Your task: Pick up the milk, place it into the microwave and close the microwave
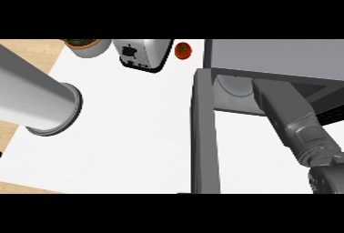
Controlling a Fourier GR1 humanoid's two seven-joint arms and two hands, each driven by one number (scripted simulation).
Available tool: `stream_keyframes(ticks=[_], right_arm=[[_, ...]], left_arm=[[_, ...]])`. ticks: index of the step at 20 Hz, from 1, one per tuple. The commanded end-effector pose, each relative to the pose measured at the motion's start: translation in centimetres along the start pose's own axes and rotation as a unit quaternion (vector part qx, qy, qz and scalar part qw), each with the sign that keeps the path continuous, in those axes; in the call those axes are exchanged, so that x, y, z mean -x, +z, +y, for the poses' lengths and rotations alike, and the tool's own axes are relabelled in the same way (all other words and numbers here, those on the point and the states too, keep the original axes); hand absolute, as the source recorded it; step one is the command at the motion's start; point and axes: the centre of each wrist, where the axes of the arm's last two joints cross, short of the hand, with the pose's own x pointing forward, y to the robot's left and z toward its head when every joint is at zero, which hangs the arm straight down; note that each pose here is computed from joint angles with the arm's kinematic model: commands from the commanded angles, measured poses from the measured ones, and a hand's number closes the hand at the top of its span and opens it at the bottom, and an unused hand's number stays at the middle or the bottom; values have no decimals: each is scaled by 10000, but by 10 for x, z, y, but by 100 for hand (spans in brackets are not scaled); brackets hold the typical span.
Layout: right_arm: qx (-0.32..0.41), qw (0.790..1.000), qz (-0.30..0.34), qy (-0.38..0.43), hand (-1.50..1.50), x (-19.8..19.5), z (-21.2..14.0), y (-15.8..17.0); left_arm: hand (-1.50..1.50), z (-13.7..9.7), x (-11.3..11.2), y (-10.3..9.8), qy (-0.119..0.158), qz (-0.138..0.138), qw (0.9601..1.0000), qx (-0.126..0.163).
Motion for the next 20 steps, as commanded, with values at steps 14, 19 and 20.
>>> stream_keyframes(ticks=[14, 19, 20], right_arm=[[-1224, 9609, 91, -2483, -150, 40, 9, 41], [-1437, 9412, 264, -3047, -150, 70, 23, 85], [-1418, 9393, 148, -3121, -150, 75, 30, 98]], left_arm=[[-150, -33, 59, -7, 457, 546, 9883, 1350], [-150, -51, 84, -32, 286, 668, 9873, 1414], [-150, -53, 67, -27, 141, 608, 9879, 1419]])
